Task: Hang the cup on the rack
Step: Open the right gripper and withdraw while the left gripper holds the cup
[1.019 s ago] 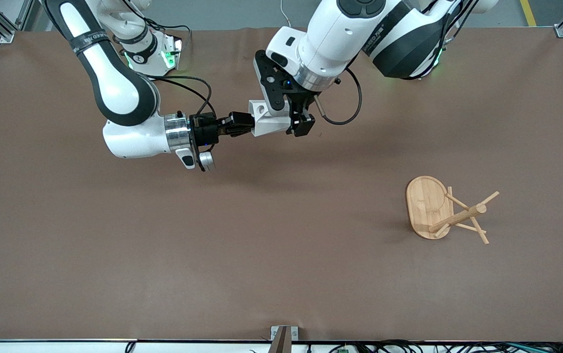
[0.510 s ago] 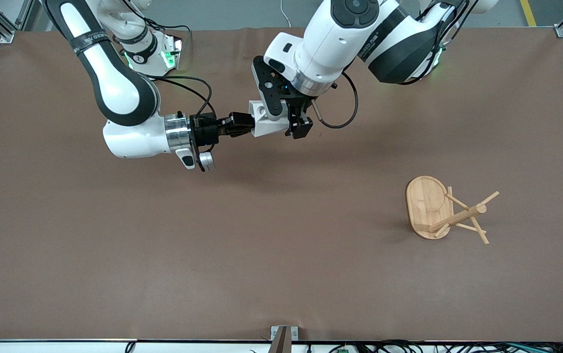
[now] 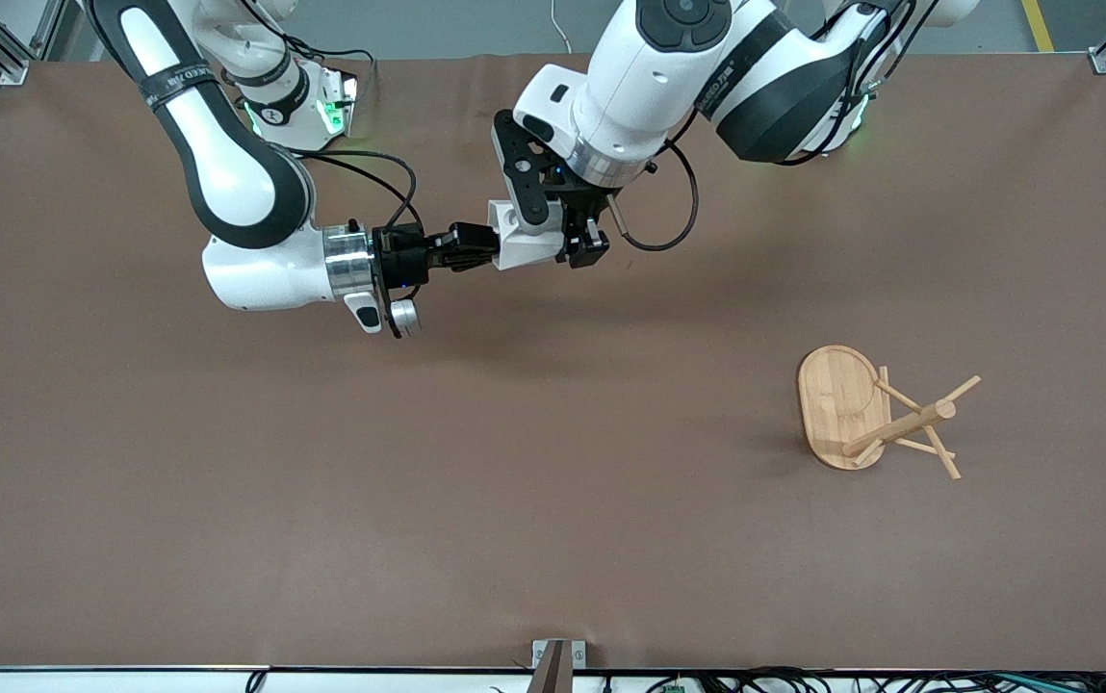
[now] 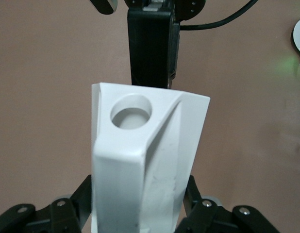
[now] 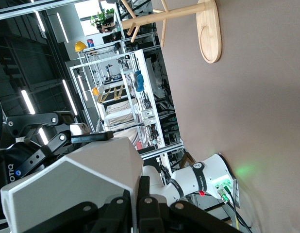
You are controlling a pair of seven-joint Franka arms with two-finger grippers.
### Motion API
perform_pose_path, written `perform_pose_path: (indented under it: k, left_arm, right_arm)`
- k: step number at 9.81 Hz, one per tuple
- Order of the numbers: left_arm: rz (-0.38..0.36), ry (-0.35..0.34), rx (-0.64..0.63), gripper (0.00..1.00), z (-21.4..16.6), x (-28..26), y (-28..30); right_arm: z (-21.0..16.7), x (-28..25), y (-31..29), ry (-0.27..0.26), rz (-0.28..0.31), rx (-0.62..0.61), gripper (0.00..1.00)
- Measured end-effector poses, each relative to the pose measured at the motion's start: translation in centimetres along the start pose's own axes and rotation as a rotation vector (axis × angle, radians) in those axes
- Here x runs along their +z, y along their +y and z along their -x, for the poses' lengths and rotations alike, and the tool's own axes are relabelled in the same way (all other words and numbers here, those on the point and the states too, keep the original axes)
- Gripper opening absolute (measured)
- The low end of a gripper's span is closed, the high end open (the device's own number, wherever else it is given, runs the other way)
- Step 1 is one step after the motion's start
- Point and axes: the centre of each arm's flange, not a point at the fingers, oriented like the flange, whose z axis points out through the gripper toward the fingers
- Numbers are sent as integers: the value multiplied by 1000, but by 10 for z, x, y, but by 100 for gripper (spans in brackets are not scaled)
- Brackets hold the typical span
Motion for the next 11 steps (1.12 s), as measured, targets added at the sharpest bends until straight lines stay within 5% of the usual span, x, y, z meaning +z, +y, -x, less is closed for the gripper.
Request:
perform_pose_path:
  k: [3,9,11]
  left_arm:
    - [0,0,-1,75,0,-1,0]
    - [-20,-34,-249,75,12,-38,8]
    - [-30,-29,-351,75,17,-47,2]
  right_arm:
    - [0,0,0,0,-2,-1,5]
    - [-1,-17,-16,25,-11,61,94]
    - [-10,-53,-33,82,-23,140,100]
